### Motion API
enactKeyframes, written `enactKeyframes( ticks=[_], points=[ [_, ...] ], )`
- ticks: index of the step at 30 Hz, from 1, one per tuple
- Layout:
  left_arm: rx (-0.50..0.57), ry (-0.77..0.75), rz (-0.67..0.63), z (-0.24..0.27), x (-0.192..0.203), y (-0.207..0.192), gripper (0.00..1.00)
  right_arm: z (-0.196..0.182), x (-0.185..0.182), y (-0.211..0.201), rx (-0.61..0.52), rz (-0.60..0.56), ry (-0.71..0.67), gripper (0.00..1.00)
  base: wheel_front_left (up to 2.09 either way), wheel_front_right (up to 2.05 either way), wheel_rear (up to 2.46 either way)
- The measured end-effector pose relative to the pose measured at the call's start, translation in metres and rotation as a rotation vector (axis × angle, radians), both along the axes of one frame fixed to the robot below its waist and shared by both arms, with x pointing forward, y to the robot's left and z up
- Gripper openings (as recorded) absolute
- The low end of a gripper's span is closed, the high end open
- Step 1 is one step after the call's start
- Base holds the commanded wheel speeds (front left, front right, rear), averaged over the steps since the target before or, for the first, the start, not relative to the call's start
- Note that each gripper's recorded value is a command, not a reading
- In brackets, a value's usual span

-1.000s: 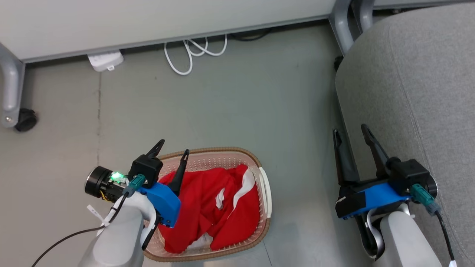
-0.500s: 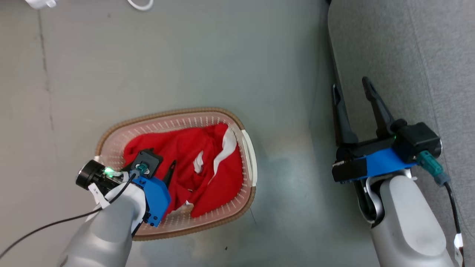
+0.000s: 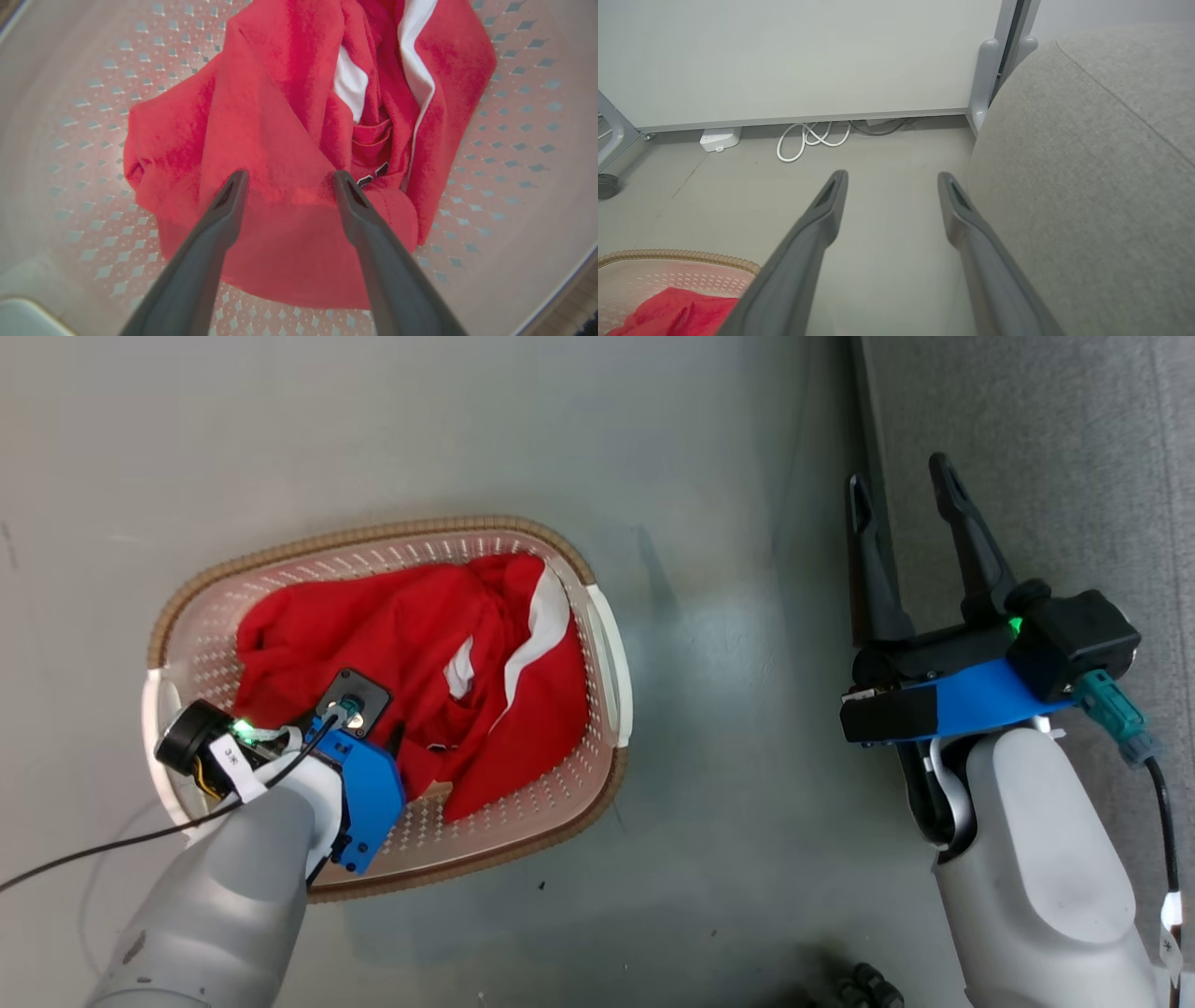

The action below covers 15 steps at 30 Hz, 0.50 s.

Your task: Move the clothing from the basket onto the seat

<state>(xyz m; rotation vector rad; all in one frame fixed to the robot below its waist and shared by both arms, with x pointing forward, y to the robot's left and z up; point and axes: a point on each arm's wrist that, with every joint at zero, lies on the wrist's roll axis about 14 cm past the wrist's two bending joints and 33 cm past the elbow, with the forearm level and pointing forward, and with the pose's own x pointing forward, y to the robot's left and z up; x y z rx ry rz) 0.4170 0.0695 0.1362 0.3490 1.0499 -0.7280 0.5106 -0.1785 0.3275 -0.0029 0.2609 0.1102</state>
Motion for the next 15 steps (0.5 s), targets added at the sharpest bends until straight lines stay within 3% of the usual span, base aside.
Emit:
enactKeyframes(
  ticks=[15],
  points=[
    [0.098,0.09,-0.119,-0.057,-0.007,0.004,1.0,-0.053,0.003,-0.003,-0.004,-0.003,0.079,1.0,0.0,0.0,0.0]
  ],
)
